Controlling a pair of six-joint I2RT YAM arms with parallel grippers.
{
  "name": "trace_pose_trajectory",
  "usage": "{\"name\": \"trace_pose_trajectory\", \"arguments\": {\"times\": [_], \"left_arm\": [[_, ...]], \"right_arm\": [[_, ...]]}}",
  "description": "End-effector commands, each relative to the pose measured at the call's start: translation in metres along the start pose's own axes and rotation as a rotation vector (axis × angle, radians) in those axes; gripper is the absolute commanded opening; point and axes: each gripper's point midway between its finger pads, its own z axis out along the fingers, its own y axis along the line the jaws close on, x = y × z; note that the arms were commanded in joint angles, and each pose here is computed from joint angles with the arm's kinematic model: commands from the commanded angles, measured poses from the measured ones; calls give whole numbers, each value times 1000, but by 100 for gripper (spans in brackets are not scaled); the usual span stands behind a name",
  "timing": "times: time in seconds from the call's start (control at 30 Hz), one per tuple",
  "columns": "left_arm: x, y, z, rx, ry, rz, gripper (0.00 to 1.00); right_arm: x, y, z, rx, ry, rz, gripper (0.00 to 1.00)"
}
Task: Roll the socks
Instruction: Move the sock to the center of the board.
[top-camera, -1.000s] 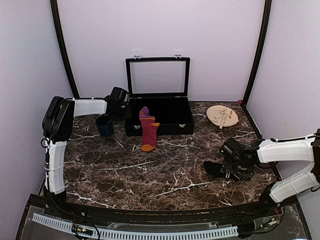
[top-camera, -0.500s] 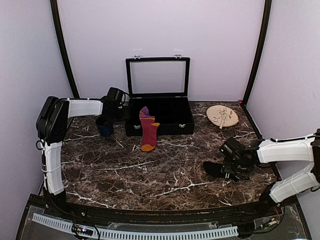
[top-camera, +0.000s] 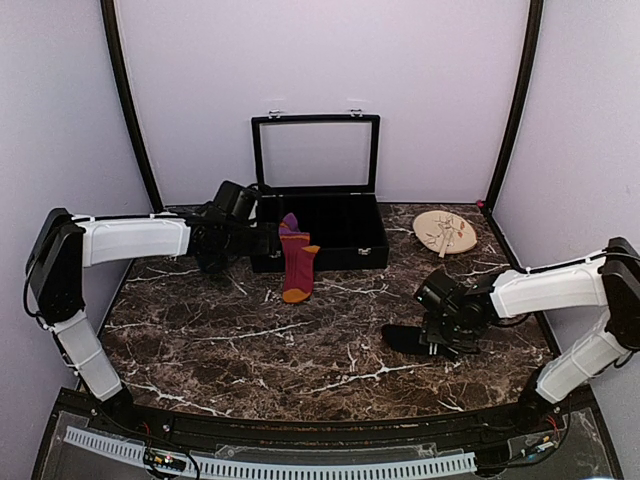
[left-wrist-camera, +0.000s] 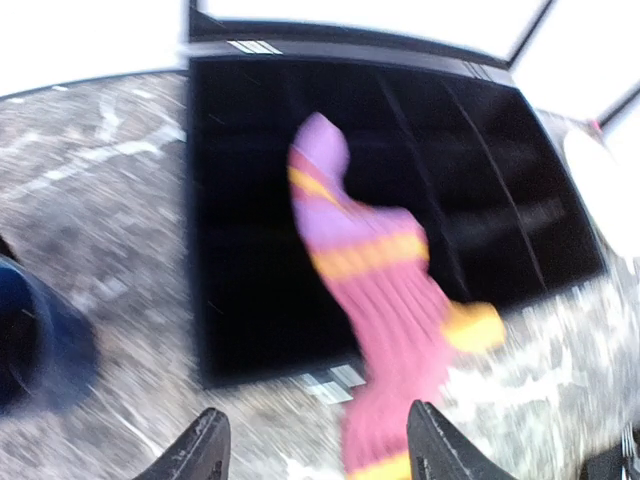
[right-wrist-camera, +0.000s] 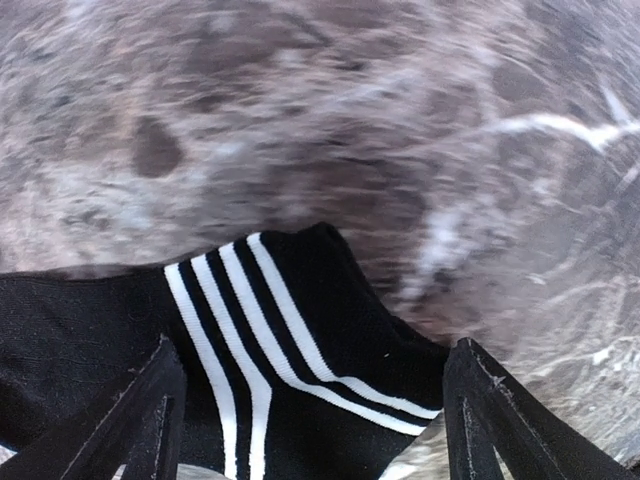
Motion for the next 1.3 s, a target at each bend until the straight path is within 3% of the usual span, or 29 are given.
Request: {"name": "trace_pose_trajectory", "arguments": {"times": [0.0, 0.33, 0.7, 0.93, 1.27], "left_arm": [[44, -28, -12, 57, 64, 82, 62], [112, -70, -26, 189, 173, 135, 62], [160, -66, -35, 207, 316, 146, 63], [183, -66, -46, 258, 383, 102, 63], [216, -84, -74, 332, 494, 112, 63]], "right_arm": [[1, 34, -3, -67, 1, -18, 82], [6, 118, -7, -190, 12, -89, 84], [-5, 208, -16, -321, 2, -142, 84], [-8, 229, -18, -353, 1, -157, 84], [-11, 225, -22, -354, -18, -158, 84]]}}
